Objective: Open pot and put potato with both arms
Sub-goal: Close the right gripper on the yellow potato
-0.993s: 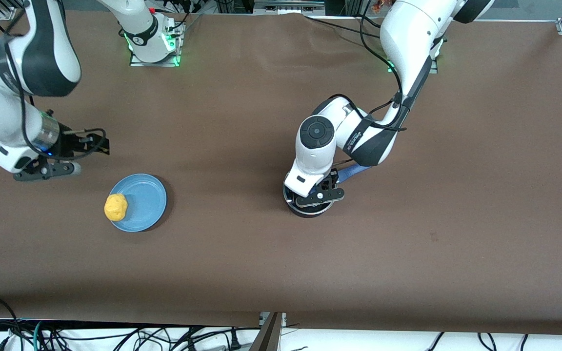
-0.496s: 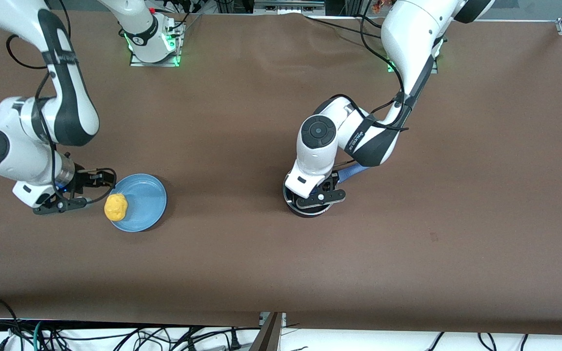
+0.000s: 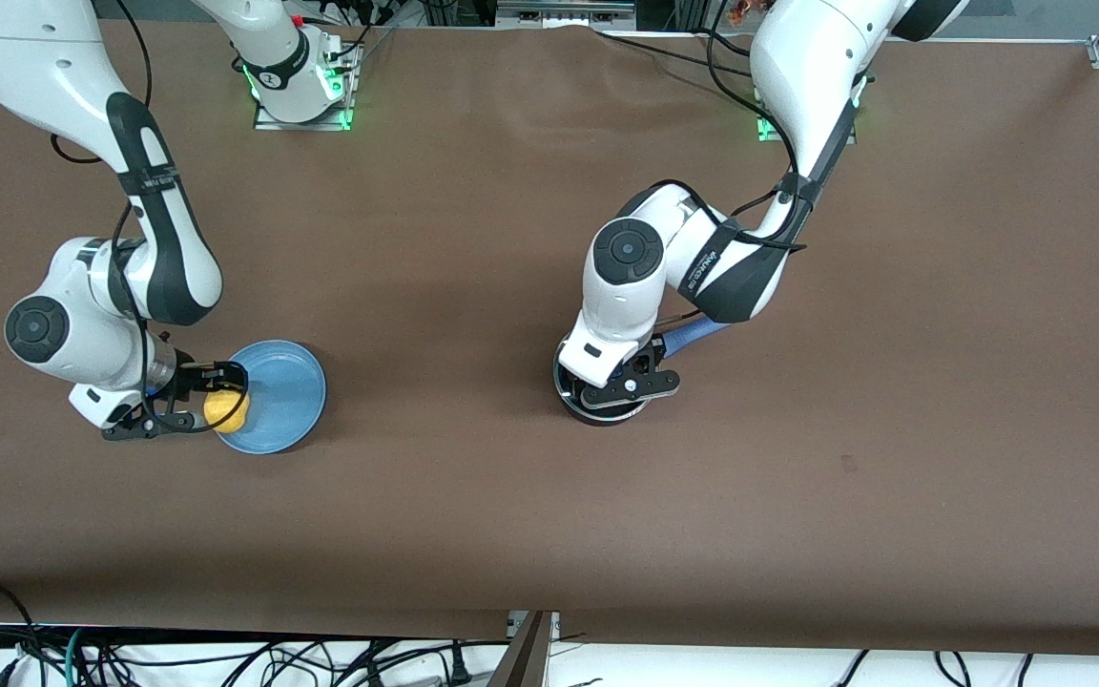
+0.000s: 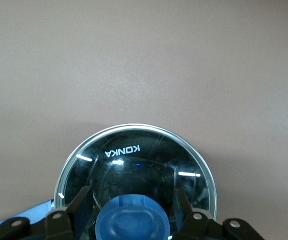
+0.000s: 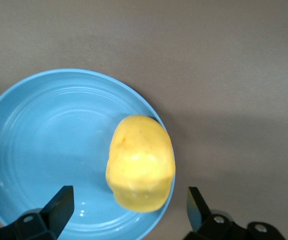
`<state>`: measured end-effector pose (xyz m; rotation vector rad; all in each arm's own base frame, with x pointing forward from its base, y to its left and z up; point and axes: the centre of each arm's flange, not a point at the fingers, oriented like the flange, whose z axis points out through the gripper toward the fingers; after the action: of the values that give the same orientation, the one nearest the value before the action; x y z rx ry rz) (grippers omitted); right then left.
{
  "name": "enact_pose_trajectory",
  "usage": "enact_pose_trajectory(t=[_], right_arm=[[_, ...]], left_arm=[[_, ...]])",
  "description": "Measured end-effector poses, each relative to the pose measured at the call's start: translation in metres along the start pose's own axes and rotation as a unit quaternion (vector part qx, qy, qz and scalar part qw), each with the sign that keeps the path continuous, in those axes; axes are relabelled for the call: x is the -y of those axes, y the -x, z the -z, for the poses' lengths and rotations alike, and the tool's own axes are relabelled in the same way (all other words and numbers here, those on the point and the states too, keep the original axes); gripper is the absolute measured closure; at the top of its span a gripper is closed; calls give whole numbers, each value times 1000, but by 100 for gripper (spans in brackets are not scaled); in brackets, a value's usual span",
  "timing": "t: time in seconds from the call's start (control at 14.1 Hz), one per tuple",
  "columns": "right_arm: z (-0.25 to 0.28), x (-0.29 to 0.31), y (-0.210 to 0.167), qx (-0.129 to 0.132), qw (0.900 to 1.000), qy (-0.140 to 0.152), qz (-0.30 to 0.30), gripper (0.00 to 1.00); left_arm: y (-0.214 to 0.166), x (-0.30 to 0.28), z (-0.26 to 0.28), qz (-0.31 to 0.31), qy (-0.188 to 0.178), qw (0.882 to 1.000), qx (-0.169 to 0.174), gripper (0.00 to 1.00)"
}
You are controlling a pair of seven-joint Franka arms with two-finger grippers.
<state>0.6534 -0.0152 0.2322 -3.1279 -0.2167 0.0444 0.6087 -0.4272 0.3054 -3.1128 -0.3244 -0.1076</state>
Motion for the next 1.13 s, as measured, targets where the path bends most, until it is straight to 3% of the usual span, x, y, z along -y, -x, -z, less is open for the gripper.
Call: enact_pose_trajectory(t=[0.28, 0.43, 0.5, 0.78, 0.99, 1.13], right_arm=[[-23, -9, 0, -6, 1000, -9, 7, 0], [-23, -11, 0, -9, 1000, -8, 9, 0], [-22, -12, -1, -10, 1000, -8, 11, 1], [-22, -11, -1, -11, 1000, -10, 11, 5], [-22, -11, -1, -11, 1000, -10, 11, 18], [-22, -11, -1, -11, 1000, -10, 12, 24]], left_arm=[[4, 3, -12, -11, -5, 1000, -1, 22], [5, 3, -16, -14, -4, 1000, -4, 26], [5, 2, -16, -14, -2, 1000, -5, 33], [6, 2, -16, -15, -1, 1000, -5, 37], [7, 2, -17, -15, -1, 1000, -4, 33], [7, 2, -18, -15, -3, 1000, -3, 20]])
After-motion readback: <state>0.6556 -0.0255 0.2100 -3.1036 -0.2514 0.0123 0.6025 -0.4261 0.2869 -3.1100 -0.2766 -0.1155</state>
